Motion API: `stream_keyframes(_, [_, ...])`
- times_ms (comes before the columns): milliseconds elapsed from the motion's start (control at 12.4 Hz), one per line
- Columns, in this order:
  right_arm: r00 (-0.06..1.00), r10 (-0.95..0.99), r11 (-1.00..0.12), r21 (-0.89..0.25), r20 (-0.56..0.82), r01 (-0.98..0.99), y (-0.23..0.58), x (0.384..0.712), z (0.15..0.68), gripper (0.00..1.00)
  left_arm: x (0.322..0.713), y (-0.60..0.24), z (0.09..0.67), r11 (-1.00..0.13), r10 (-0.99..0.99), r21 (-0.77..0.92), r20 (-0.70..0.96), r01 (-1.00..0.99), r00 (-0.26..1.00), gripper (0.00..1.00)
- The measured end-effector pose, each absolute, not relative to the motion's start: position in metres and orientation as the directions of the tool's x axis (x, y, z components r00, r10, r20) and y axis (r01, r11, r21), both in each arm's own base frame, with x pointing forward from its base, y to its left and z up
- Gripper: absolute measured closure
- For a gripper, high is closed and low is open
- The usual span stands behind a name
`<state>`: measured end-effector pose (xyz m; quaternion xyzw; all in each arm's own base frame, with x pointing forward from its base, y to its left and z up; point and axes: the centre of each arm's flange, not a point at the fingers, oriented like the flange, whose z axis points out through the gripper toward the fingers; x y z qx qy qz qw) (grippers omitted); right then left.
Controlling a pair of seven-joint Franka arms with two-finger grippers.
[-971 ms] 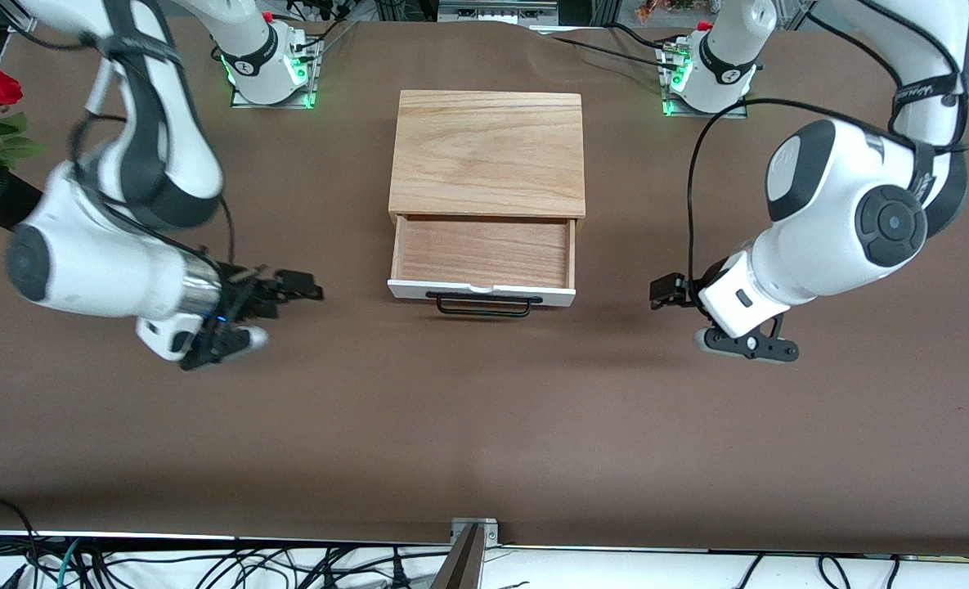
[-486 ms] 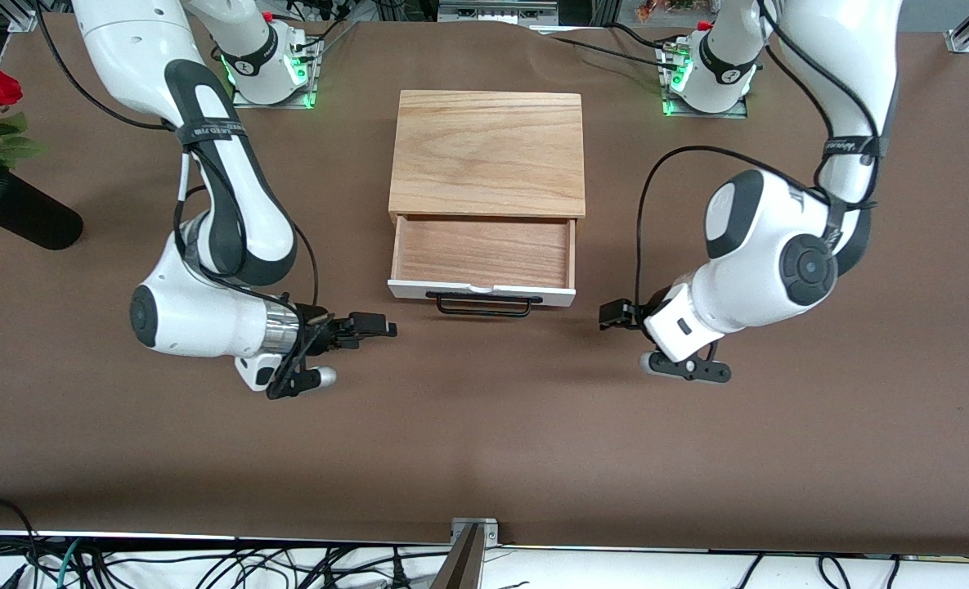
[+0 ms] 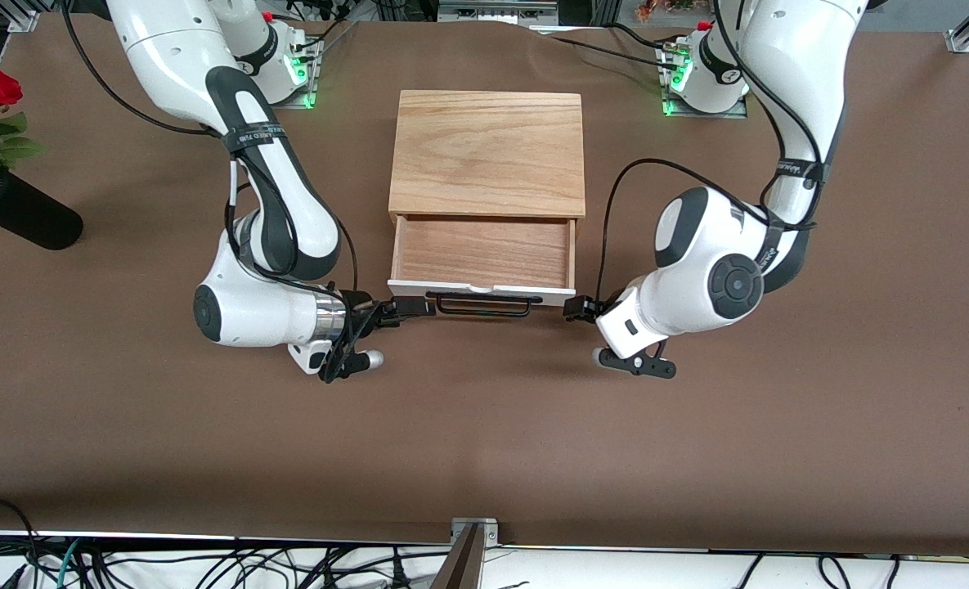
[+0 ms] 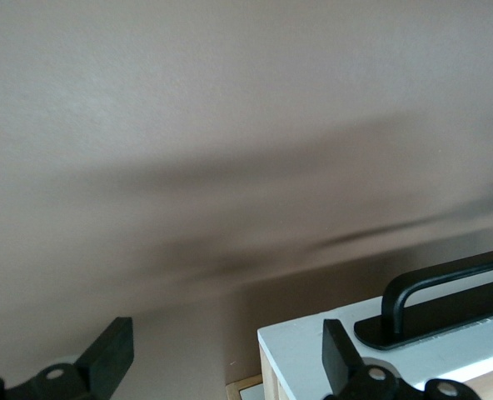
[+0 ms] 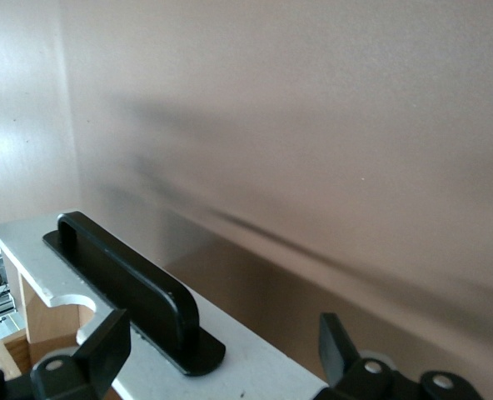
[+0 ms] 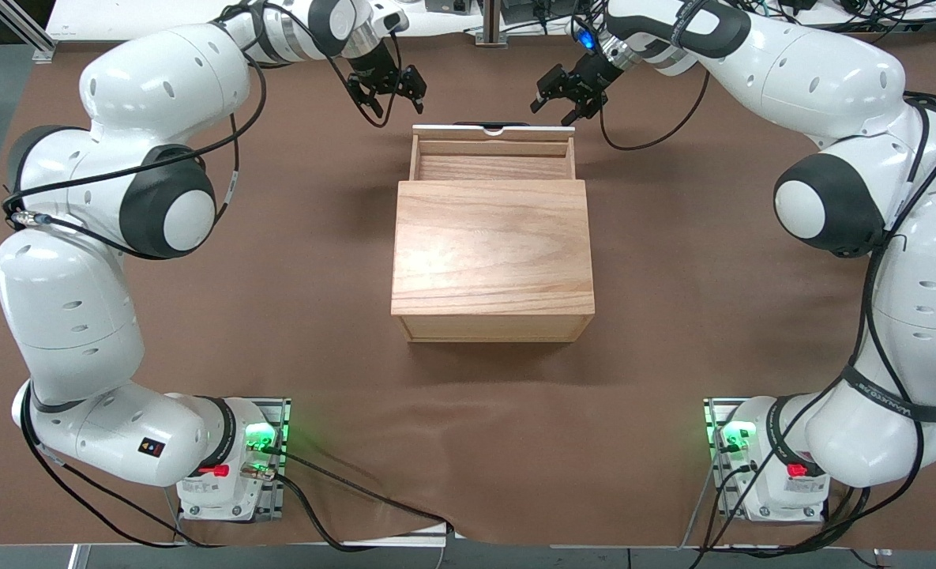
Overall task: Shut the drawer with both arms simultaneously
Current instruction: 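Place both grippers against the drawer front beside the black handle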
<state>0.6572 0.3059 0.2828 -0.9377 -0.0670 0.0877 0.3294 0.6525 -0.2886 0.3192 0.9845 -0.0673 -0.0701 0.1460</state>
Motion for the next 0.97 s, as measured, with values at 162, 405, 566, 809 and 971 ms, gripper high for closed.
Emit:
stream_keyframes(162, [0.975, 0.181, -0.777, -0.627, -0.129, 0.061, 0.304, 0.656, 0.279, 0.0, 0.649, -0.296, 0.314, -0.948, -0.164, 0.296, -0.125, -0.121, 0.979, 0.0])
stream_keyframes(405, [0.966, 0.19, -0.782, -0.621, -0.173, 0.043, 0.301, 0.646, 0.263, 0.0, 0.646, -0.302, 0.31, -0.947, -0.173, 0.296, -0.132, -0.127, 0.976, 0.0])
stream_keyframes(566, [0.962, 0.198, -0.782, -0.622, -0.188, 0.039, 0.301, 0.643, 0.26, 0.0, 0.644, -0.307, 0.306, -0.946, -0.181, 0.295, -0.137, -0.134, 0.974, 0.0])
stream_keyframes(809, [0.954, 0.214, -0.779, -0.626, -0.211, 0.036, 0.302, 0.64, 0.26, 0.0, 0.641, -0.312, 0.306, -0.945, -0.188, 0.297, -0.14, -0.14, 0.972, 0.0])
stream_keyframes(971, [0.952, 0.216, -0.777, -0.628, -0.219, 0.032, 0.299, 0.64, 0.261, 0.0, 0.638, -0.315, 0.304, -0.942, -0.19, 0.305, -0.149, -0.138, 0.97, 0.0])
